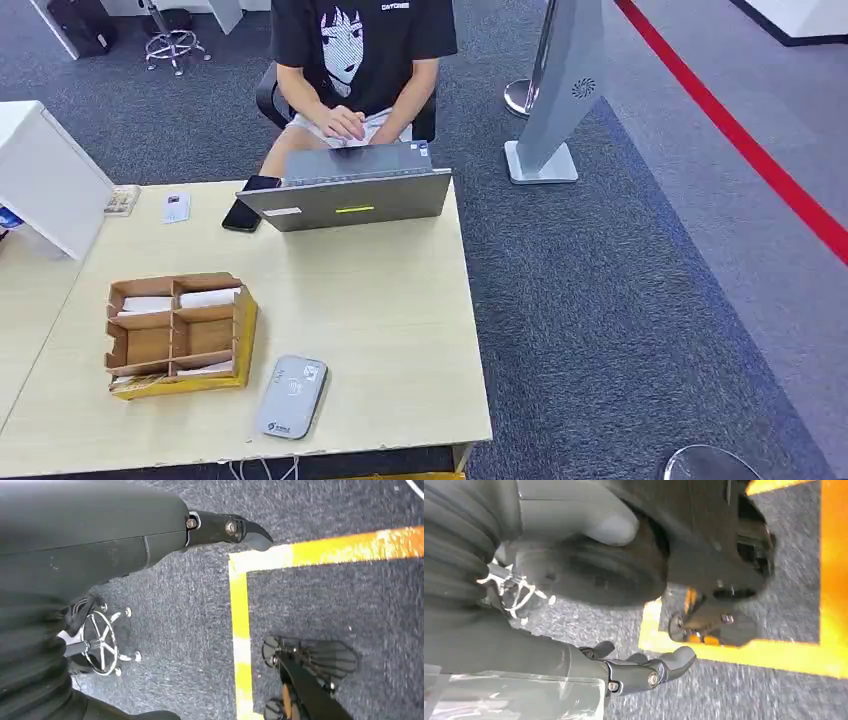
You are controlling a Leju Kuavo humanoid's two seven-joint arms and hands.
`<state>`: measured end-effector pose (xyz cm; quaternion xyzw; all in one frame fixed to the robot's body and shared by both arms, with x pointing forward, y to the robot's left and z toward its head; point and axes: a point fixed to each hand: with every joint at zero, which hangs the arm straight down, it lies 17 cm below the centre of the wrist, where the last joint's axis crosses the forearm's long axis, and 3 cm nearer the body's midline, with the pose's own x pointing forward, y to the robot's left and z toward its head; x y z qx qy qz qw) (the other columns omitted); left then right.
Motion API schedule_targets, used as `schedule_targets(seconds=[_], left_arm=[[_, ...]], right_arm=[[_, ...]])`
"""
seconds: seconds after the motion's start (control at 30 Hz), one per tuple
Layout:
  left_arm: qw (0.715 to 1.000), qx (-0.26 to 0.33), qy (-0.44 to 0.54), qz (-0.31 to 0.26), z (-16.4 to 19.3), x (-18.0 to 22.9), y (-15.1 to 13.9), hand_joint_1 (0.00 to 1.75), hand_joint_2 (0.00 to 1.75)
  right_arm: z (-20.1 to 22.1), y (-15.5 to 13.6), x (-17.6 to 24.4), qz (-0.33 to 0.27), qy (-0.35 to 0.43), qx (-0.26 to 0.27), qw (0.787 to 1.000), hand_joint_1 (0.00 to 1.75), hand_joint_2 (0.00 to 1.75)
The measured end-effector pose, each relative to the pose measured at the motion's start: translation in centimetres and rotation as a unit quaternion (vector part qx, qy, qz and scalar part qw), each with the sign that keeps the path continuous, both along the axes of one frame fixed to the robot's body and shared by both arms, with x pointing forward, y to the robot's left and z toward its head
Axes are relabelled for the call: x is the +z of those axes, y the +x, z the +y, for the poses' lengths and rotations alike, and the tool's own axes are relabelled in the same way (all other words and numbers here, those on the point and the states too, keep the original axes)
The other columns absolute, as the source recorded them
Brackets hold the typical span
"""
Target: Pass the card to the sensor for recognition and then transmit it.
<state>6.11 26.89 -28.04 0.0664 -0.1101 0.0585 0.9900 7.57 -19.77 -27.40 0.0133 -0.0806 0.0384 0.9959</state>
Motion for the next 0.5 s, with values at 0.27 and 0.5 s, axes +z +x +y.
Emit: schedule_targets(seconds=[0.27,0.5], left_arm=[[0.999,-0.027,-0.044,-0.002,0.1,0.2,-1.9,0.00,0.00],[0.998,-0.035,-0.061,-0.003,-0.6,0.3,-2.3,0.00,0.00]], right_arm=[[-5.0,-3.2,-0.4,-0.025,-0.005,-0.048,0.999,0.00,0.00],[-5.7,-3.1,-0.2,-0.036,-0.003,-0.055,0.998,0.00,0.00]])
